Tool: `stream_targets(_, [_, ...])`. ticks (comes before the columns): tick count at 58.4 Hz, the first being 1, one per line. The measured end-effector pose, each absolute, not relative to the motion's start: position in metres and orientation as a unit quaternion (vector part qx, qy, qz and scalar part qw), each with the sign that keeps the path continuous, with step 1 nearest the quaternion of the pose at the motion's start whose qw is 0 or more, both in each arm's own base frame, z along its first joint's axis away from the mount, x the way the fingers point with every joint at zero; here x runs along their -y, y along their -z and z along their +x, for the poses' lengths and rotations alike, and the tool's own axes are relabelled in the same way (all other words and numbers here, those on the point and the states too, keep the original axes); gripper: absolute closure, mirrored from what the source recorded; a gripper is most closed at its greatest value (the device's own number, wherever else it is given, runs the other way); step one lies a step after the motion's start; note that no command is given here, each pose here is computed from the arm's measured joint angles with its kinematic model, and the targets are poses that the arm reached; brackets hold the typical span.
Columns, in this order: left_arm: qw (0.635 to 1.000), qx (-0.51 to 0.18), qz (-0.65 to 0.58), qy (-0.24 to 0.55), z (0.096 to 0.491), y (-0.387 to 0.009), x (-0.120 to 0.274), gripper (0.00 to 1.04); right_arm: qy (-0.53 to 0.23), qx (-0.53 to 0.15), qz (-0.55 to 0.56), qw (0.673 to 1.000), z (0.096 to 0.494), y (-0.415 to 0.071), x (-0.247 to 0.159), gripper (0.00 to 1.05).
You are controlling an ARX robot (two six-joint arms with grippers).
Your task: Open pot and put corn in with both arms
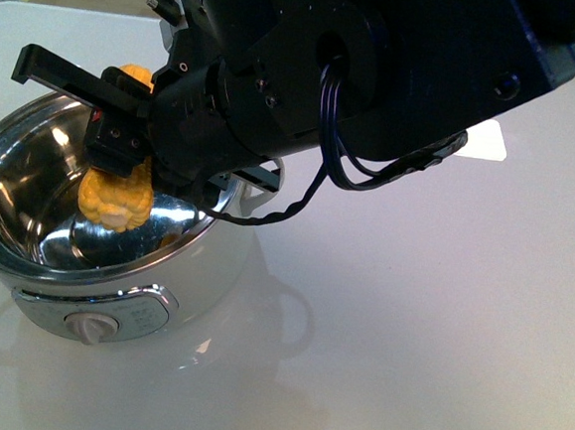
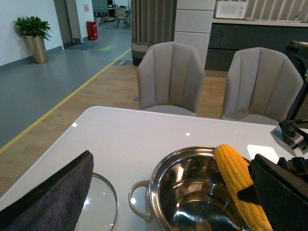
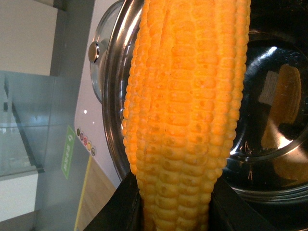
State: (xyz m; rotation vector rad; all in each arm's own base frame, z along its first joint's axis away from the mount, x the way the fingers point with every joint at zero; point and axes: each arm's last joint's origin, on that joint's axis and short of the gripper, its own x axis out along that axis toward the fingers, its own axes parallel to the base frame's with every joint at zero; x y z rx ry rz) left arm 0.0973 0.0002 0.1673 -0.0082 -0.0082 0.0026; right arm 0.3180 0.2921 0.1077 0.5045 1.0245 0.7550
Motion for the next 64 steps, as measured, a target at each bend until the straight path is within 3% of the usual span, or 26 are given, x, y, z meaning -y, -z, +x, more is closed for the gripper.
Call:
stream_targets(2, [1.000, 0.004, -0.004, -0.001, 0.097, -0.167, 0.000, 0.07, -0.349, -0.472, 0.233, 0.775, 0.318, -0.108, -0.292, 0.80])
stream_targets(30, [1.000, 0.004, -0.004, -0.001, 0.097, -0.167, 0.000, 0.07, -0.333, -0.463, 0.255, 0.781, 0.329, -0.115, -0.282, 0.07])
stream_targets(44, [1.000, 0.004, -0.004, -0.001, 0.097, -0.167, 0.000, 0.07, -0.300, -0.427, 0.288, 0.803, 0.338, -0.133, -0.240, 0.09])
stream_targets(54, [1.000, 0.004, -0.004, -0.001, 0.097, -0.167, 0.000, 0.07, -0.234, -0.378, 0.306, 0.842, 0.336, -0.153, -0.182, 0.09])
stream_targets(64, [1.000, 0.004, -0.004, -0.001, 0.097, -0.167, 0.000, 0.07, -0.152, -0.326, 0.248, 0.899, 0.314, -0.169, -0.128, 0.09])
